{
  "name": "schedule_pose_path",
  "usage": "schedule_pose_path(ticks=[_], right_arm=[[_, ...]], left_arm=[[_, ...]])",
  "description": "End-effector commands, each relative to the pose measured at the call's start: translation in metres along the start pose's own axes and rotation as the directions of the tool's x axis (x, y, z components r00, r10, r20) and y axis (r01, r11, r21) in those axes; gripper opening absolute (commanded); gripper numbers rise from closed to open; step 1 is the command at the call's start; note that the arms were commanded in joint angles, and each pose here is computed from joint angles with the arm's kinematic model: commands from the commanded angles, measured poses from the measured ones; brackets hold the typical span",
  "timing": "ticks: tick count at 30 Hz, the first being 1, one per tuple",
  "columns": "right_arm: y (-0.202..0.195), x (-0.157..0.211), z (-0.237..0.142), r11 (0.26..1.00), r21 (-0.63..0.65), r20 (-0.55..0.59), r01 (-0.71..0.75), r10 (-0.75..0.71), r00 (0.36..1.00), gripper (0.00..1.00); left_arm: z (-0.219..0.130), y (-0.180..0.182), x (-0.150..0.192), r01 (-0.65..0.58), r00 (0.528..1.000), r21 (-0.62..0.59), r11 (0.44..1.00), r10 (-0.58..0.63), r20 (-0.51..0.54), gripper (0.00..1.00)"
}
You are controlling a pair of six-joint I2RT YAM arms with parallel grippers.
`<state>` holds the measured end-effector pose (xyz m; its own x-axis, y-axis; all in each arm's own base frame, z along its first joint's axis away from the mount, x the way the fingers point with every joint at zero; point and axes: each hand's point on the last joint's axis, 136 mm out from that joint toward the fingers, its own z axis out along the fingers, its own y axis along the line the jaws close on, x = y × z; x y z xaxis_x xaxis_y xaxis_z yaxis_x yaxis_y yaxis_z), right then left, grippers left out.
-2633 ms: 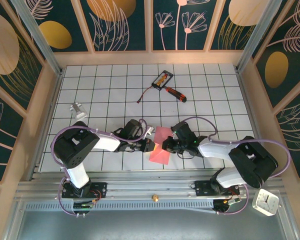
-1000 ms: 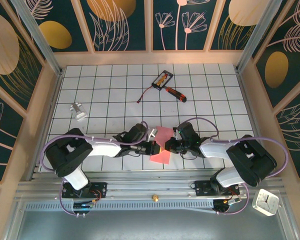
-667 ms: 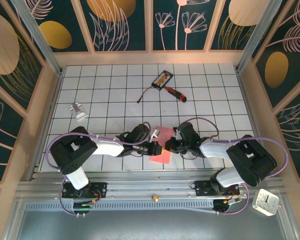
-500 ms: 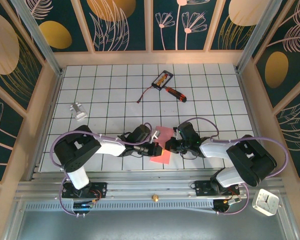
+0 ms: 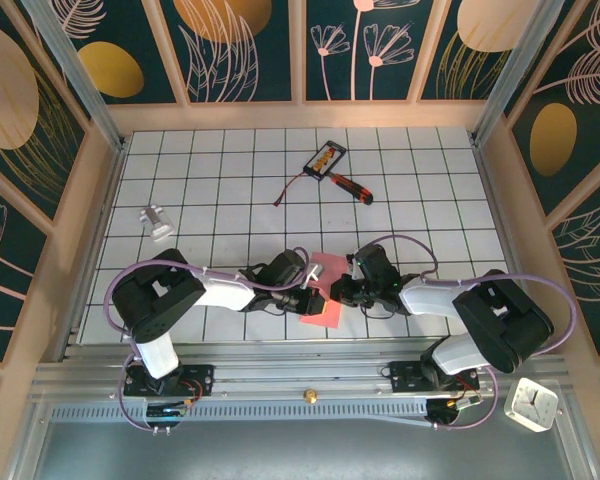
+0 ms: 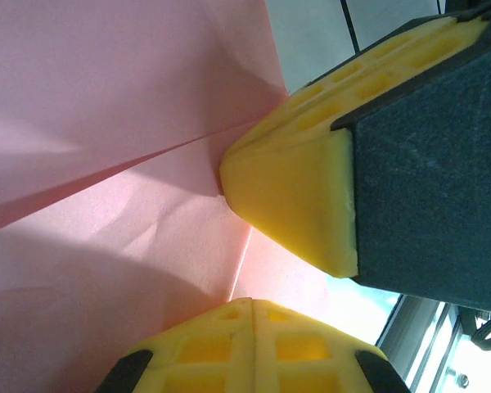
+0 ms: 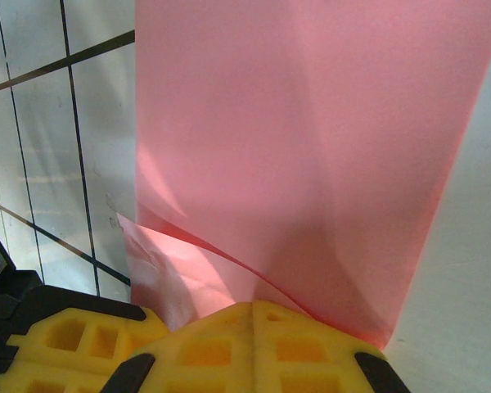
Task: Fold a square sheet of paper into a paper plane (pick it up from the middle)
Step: Fold the triangle at the bottom-center of the table.
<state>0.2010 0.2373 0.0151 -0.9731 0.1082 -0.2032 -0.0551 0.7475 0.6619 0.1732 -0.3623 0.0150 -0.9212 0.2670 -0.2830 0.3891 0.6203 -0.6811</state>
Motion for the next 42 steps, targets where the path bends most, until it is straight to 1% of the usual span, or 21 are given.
schedule_pose_path(ticks=[1,10,11,20,24,26,30,33,35,38,42], right_arm=[[-0.049,0.023,-0.001,0.983,0.180,-0.059,-0.039,0.050,0.997,0.00],[-0.056,0.026,0.000,0.977,0.209,-0.073,-0.038,0.054,0.996,0.00],[-0.057,0.026,0.000,0.977,0.211,-0.073,-0.036,0.052,0.996,0.00],[-0.059,0.026,0.002,0.974,0.223,-0.083,-0.033,0.052,0.995,0.00],[-0.060,0.027,0.002,0.974,0.226,-0.086,-0.030,0.050,0.995,0.00],[-0.059,0.026,0.002,0.974,0.226,-0.086,-0.028,0.049,0.995,0.00],[-0.055,0.024,0.001,0.976,0.217,-0.082,-0.019,0.037,0.996,0.00],[-0.053,0.022,0.000,0.977,0.213,-0.076,-0.017,0.033,0.997,0.00],[-0.053,0.021,0.000,0.977,0.212,-0.075,-0.016,0.032,0.997,0.00],[-0.053,0.022,-0.001,0.977,0.211,-0.074,-0.016,0.032,0.997,0.00],[-0.051,0.021,-0.003,0.977,0.211,-0.068,-0.014,0.029,0.997,0.00]], left_arm=[[-0.004,0.033,0.039,0.031,0.994,-0.111,0.993,-0.043,-0.104,0.00],[-0.014,0.044,0.066,0.098,0.984,-0.124,0.987,-0.114,-0.133,0.00],[-0.019,0.038,0.063,0.097,0.987,-0.104,0.990,-0.109,-0.120,0.00],[-0.033,0.046,0.095,0.185,0.973,-0.067,0.980,-0.192,-0.129,0.00],[-0.041,0.046,0.101,0.203,0.971,-0.055,0.978,-0.208,-0.118,0.00],[-0.046,0.034,0.093,0.190,0.977,-0.018,0.982,-0.191,-0.094,0.00],[-0.061,-0.012,0.049,0.120,0.992,0.111,0.987,-0.123,0.023,0.00],[-0.059,-0.031,0.024,0.096,0.992,0.159,0.983,-0.108,0.068,0.00],[-0.049,-0.031,0.019,0.092,0.993,0.149,0.985,-0.101,0.055,0.00],[-0.035,-0.021,0.014,0.085,0.995,0.102,0.991,-0.090,0.042,0.00],[-0.022,-0.007,0.016,0.074,0.997,0.049,0.996,-0.075,0.020,0.00]])
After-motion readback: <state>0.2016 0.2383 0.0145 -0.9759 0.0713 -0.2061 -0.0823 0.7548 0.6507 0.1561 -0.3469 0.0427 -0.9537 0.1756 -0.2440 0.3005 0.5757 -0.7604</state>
